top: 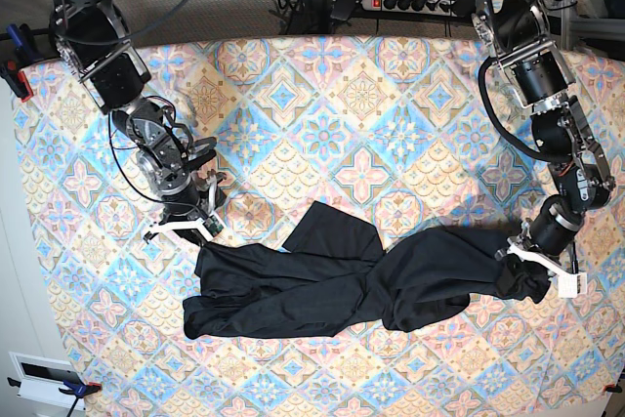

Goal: Layout the t-shirt on the table in an organized manner, then fold the t-shirt properly

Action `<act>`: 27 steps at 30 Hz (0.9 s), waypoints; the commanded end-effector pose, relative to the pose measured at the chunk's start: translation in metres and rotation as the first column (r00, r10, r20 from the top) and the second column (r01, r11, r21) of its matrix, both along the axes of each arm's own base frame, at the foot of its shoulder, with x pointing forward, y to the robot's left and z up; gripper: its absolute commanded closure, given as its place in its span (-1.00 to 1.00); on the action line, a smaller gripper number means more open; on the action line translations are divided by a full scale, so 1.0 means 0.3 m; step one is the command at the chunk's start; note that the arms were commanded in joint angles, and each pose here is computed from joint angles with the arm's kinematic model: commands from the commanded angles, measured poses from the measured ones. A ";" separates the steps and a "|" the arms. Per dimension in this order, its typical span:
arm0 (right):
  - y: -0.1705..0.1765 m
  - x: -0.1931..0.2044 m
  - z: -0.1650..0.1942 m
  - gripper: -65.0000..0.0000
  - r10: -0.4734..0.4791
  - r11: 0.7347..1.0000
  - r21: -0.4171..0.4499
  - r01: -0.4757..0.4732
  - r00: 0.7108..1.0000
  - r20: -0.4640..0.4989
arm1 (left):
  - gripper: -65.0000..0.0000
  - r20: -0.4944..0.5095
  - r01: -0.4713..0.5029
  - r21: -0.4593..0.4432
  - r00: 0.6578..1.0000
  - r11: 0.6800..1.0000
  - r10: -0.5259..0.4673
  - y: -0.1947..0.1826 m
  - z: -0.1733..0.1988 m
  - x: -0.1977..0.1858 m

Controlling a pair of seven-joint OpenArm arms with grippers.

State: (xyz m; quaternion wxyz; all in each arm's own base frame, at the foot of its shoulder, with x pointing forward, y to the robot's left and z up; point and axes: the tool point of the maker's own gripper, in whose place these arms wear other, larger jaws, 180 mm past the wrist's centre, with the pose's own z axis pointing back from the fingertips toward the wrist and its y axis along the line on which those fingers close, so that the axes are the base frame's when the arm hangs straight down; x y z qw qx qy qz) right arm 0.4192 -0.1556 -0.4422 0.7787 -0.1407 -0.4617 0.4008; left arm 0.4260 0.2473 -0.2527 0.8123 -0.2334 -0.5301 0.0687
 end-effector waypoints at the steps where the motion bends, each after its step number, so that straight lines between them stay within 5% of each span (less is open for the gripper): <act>1: 0.037 -0.041 -0.044 0.66 0.038 0.999 0.010 -0.037 0.996 -0.081 | 1.00 0.079 -0.004 0.009 0.997 1.000 0.003 0.017 0.088 0.024; 4: 0.026 -0.011 0.015 0.56 0.019 1.000 0.013 -0.019 0.998 -0.051 | 1.00 0.079 -0.004 0.009 0.997 1.000 0.003 0.017 0.088 0.024; 11: -0.043 0.144 0.384 0.54 -0.118 0.987 0.132 0.096 0.979 0.169 | 1.00 0.075 -0.004 0.007 0.997 1.000 0.004 0.016 0.084 0.024; 17: -0.121 0.242 0.463 0.54 -0.180 0.979 0.130 0.156 0.962 0.206 | 1.00 0.063 -0.004 0.008 0.998 1.000 0.003 0.015 0.065 0.014; 27: 0.195 0.334 0.267 0.65 -0.156 0.940 0.320 0.117 0.983 0.100 | 1.00 0.041 -0.006 0.008 0.999 1.000 0.005 0.017 0.033 -0.005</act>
